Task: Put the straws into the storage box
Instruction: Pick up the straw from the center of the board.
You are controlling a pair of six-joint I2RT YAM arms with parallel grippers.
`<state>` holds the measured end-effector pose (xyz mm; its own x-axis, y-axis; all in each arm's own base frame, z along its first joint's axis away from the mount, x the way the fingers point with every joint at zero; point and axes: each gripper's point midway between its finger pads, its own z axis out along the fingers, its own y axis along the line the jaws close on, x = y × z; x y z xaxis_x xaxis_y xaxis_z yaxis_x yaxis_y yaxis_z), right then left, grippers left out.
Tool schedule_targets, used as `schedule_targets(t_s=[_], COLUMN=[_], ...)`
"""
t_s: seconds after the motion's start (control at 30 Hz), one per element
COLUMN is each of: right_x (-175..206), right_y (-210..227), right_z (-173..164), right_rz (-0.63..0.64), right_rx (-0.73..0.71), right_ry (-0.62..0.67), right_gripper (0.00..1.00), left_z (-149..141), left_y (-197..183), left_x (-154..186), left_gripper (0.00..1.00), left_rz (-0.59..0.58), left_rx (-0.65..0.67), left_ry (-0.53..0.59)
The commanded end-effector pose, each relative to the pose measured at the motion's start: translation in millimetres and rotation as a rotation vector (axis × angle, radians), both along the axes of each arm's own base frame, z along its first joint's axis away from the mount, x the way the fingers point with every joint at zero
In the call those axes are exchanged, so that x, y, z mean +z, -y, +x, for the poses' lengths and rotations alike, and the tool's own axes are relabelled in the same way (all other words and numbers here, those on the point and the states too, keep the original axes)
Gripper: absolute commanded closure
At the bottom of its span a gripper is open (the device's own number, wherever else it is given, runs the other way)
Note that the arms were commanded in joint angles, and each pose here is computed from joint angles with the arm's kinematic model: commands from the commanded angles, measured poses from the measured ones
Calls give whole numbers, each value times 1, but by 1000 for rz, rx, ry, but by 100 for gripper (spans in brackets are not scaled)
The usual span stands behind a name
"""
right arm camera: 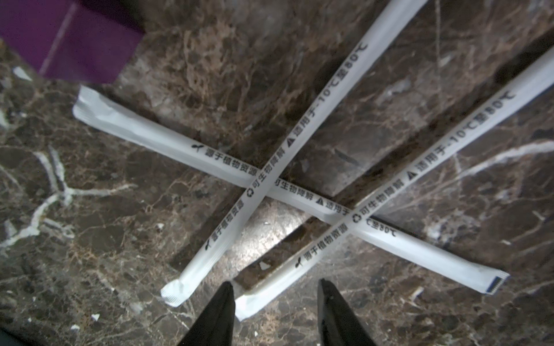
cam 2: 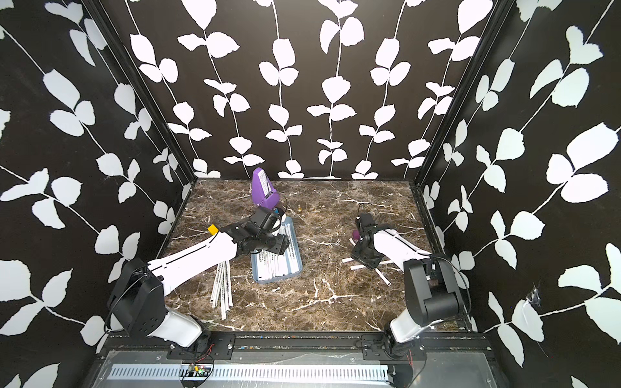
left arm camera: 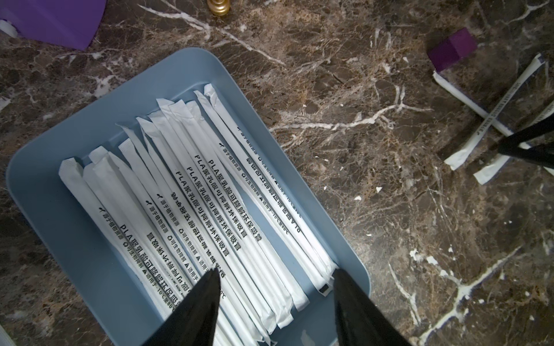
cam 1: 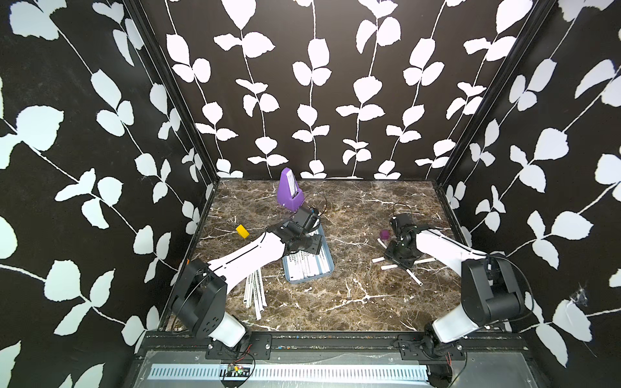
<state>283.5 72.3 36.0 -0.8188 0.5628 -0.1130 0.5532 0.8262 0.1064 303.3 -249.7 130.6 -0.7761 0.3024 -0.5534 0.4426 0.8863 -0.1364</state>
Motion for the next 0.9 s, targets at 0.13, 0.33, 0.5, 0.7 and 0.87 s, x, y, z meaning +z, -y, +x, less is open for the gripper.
schedule_targets(t_s=[0.13, 0.33, 0.5, 0.7, 0.87], right_x=[-20, -23, -15, 29, 83], right_y=[11, 19, 23, 14, -36], right_z=[-8, -18, -22, -16, 2], right_rz=[-7, -30, -41, -60, -185], right_rx=[-119, -159, -167, -124, 171], right_ry=[-19, -16, 2, 125, 262], right_gripper=[60, 75, 87, 96, 98], left_z=[3, 4, 6, 11, 22], left_y=[-2, -4, -7, -22, -50], left_x=[11, 11, 12, 21, 27], left_gripper=[38, 37, 38, 37, 38], left_rz=[-8, -1, 21, 55, -54], left_rx=[-2, 2, 1, 32, 145], left_ry=[42, 53, 68, 90, 65])
